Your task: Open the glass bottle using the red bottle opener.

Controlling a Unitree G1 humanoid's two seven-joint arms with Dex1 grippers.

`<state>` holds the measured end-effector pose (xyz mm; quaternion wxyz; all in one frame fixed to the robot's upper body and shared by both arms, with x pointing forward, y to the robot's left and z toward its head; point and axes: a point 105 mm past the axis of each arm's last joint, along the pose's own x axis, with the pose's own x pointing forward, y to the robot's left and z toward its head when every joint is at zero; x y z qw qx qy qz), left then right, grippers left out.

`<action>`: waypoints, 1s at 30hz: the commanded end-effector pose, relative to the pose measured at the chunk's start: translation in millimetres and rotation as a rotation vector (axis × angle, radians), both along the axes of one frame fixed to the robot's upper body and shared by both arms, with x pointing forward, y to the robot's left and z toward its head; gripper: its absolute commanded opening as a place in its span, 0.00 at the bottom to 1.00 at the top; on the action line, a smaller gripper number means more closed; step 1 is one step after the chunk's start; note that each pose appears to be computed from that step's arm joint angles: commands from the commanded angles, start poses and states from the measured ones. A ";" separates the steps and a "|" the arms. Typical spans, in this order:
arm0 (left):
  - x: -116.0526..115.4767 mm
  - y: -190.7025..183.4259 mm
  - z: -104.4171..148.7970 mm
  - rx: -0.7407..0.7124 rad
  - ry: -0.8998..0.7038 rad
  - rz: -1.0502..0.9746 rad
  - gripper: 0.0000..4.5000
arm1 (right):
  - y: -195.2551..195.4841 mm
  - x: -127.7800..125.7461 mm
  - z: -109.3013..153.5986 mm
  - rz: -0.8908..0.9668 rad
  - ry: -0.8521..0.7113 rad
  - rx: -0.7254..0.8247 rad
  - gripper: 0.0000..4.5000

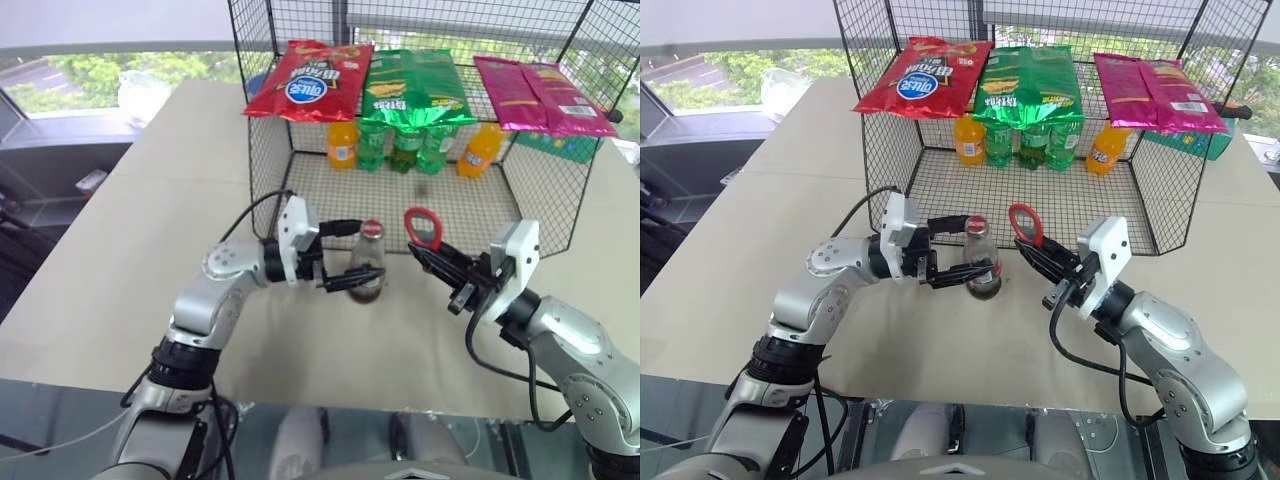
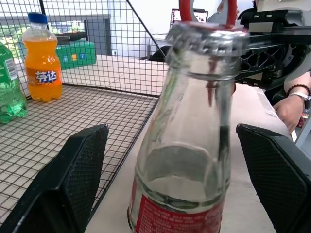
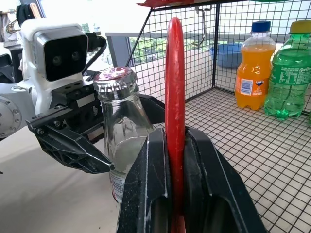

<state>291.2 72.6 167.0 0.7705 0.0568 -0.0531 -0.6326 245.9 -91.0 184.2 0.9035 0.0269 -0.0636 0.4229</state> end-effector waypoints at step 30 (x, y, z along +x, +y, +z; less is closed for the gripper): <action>-3.3 -9.8 28.3 -0.038 -0.059 -0.050 0.38 | 4.7 -1.3 8.6 0.020 -0.059 -0.011 0.00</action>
